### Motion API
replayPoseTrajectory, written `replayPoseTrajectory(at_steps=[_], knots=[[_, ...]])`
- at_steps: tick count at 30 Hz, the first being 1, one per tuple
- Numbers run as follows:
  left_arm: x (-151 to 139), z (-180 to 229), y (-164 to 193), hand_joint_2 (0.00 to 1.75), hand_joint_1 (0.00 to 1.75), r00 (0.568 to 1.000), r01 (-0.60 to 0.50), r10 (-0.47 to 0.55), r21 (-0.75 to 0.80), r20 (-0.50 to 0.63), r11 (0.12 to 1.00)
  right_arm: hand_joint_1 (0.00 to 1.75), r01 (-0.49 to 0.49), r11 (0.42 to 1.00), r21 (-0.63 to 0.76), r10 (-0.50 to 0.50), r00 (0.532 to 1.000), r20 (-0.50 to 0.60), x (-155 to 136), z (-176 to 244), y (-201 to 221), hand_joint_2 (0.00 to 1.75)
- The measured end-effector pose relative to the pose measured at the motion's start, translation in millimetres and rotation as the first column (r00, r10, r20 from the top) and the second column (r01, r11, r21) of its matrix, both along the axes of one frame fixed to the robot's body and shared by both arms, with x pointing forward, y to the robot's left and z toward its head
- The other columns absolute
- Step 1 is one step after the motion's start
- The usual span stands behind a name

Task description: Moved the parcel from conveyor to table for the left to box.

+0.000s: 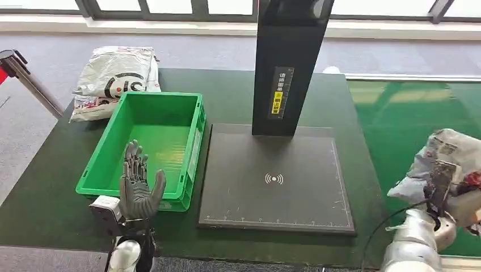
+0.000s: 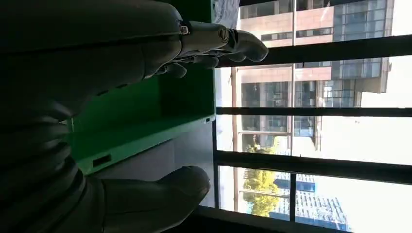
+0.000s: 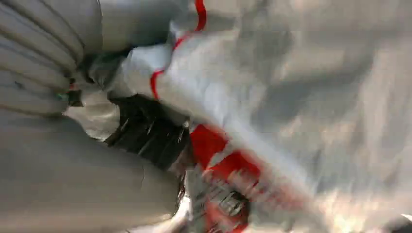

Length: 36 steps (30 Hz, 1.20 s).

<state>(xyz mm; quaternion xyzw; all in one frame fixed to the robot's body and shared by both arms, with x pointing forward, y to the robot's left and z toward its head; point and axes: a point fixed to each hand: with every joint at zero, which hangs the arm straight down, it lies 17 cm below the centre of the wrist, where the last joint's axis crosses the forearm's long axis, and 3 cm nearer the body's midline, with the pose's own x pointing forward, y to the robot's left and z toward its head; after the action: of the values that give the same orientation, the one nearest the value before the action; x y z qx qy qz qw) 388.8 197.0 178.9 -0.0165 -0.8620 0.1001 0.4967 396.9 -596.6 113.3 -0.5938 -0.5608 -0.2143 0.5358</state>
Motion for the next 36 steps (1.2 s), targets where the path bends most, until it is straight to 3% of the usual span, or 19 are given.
replayPoseTrajectory(at_steps=[8, 10, 12, 14, 15, 18, 22, 25, 28, 31, 33, 34, 35, 36], knots=[[1.0, -5.8, -2.2, 1.75, 0.0, 1.0, 0.002, -0.002, 0.007, -0.015, 1.0, 1.75, 0.028, 0.997, 0.065, -0.04, 0.983, 0.179, -7.8, 15.4, 16.8, 1.75], [1.1, -7.2, -2.6, 1.75, 0.0, 1.0, 0.0, 0.0, 0.012, -0.019, 1.0, 1.75, -0.039, 0.996, 0.085, 0.018, 0.973, 0.231, 4.1, 18.1, 32.0, 1.75], [1.3, -8.1, -2.1, 1.75, 0.0, 1.0, -0.004, 0.004, 0.014, -0.022, 1.0, 1.75, -0.177, 0.982, 0.068, 0.155, 0.955, 0.252, 28.9, 23.6, 59.8, 1.75], [1.3, -8.2, -1.4, 1.75, 0.0, 1.0, -0.008, 0.008, 0.014, -0.022, 1.0, 1.75, -0.411, 0.911, 0.02, 0.396, 0.888, 0.233, 67.9, 30.2, 113.4, 1.75], [1.3, -8.2, -1.4, 1.75, 0.0, 1.0, -0.008, 0.008, 0.014, -0.022, 1.0, 1.75, -0.526, 0.85, -0.003, 0.514, 0.83, 0.215, 85.5, 33.1, 147.2, 1.75], [1.4, -8.1, -1.6, 1.75, 0.0, 1.0, -0.007, 0.008, 0.013, -0.022, 1.0, 1.75, -0.698, 0.716, -0.037, 0.693, 0.703, 0.158, 106.6, 31.8, 222.3, 1.75], [1.5, -9.3, -2.1, 1.75, 0.0, 1.0, -0.006, 0.006, 0.013, -0.025, 1.0, 1.75, -0.783, 0.62, -0.044, 0.78, 0.611, 0.134, 111.6, 28.9, 272.5, 1.75], [1.7, -10.2, -3.6, 1.75, 0.0, 1.0, -0.001, 0.001, 0.012, -0.027, 1.0, 1.75, -0.854, 0.52, -0.033, 0.849, 0.512, 0.131, 107.7, 23.9, 308.1, 1.75], [2.1, -11.1, -5.7, 1.75, 0.0, 1.0, 0.006, -0.005, 0.012, -0.029, 1.0, 1.75, -0.903, 0.429, -0.008, 0.896, 0.425, 0.126, 101.3, 17.1, 338.0, 1.75], [2.1, -11.4, -6.0, 1.75, 0.0, 1.0, 0.006, -0.006, 0.013, -0.03, 1.0, 1.75, -0.927, 0.375, -0.001, 0.92, 0.372, 0.125, 98.0, 16.1, 356.2, 1.75], [2.2, -11.5, -5.7, 1.75, 0.0, 1.0, 0.003, -0.003, 0.013, -0.031, 1.0, 1.75, -0.953, 0.302, 0.017, 0.944, 0.301, 0.135, 97.3, 15.0, 373.3, 1.75], [2.2, -11.4, -5.6, 1.75, 0.0, 1.0, 0.003, -0.003, 0.013, -0.031, 1.0, 0.51, -0.964, 0.264, 0.025, 0.955, 0.265, 0.136, 96.5, 14.0, 382.6, 1.75], [2.3, -11.3, -6.0, 1.75, 0.0, 1.0, 0.003, -0.003, 0.013, -0.03, 1.0, 0.0, -0.972, 0.232, 0.03, 0.963, 0.234, 0.133, 95.6, 13.2, 390.8, 1.75], [2.3, -11.0, -6.5, 1.75, 0.0, 1.0, 0.005, -0.004, 0.014, -0.03, 1.0, 0.0, -0.977, 0.213, 0.033, 0.968, 0.215, 0.131, 95.0, 12.6, 396.2, 1.75]])
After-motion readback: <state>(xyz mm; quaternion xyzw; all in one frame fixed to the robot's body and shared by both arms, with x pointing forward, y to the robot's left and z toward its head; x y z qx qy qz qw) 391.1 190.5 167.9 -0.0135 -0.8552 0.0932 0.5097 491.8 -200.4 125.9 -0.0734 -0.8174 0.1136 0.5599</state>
